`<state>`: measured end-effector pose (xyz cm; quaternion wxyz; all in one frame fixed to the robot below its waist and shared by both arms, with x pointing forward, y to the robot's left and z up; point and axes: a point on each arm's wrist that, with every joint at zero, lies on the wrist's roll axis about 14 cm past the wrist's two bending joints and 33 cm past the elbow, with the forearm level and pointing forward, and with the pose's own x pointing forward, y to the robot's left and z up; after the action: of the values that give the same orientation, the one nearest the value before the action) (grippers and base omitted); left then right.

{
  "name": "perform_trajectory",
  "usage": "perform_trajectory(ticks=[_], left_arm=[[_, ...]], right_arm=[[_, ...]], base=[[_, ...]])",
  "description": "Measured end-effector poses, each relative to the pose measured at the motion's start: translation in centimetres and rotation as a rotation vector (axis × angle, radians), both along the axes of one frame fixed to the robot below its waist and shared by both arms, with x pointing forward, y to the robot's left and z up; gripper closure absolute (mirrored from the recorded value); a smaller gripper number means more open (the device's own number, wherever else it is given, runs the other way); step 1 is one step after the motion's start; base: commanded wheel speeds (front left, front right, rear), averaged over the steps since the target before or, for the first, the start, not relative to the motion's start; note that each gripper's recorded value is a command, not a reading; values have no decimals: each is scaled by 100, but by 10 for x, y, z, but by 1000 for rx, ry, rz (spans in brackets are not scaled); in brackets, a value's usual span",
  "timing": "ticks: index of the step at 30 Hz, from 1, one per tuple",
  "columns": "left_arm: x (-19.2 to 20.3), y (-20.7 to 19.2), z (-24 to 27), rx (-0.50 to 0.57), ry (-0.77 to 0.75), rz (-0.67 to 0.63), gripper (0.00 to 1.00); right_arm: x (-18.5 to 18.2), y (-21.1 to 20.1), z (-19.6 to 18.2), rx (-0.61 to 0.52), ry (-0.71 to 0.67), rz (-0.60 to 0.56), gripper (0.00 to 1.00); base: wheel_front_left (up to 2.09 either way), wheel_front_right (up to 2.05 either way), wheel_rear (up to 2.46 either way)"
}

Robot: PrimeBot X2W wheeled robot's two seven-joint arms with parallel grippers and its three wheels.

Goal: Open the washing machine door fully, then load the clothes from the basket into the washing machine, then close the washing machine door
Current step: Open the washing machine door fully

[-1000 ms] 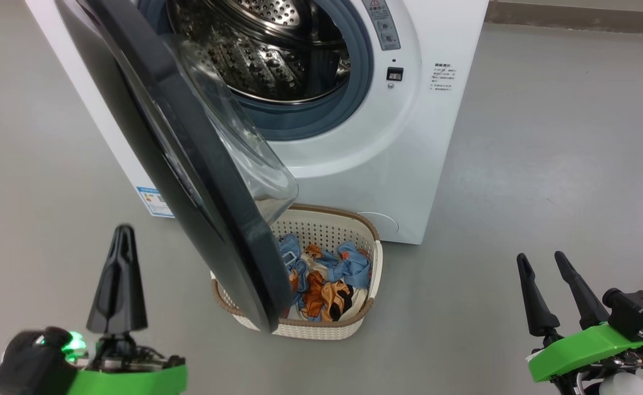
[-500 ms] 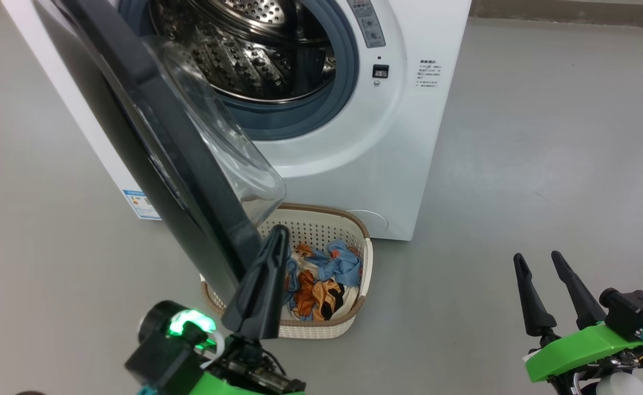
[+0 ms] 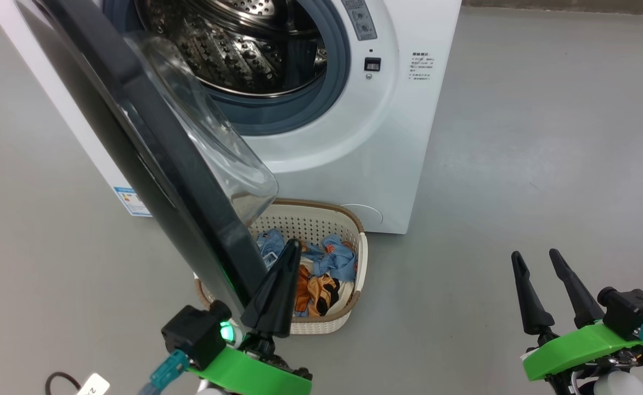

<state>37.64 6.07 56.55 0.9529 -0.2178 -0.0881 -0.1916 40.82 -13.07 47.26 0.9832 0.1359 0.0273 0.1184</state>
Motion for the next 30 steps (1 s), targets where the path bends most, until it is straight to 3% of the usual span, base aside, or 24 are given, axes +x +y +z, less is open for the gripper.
perform_trajectory(ticks=[8, 30], left_arm=[[3, 9, -25, 11, 83, 28, 100], [8, 35, -37, 6, 123, 108, 100]], right_arm=[[0, 2, 3, 2, -8, 3, 0], [4, 8, 7, -5, -24, 23, 0]], base=[[0, 0, 0], [0, 0, 0]])
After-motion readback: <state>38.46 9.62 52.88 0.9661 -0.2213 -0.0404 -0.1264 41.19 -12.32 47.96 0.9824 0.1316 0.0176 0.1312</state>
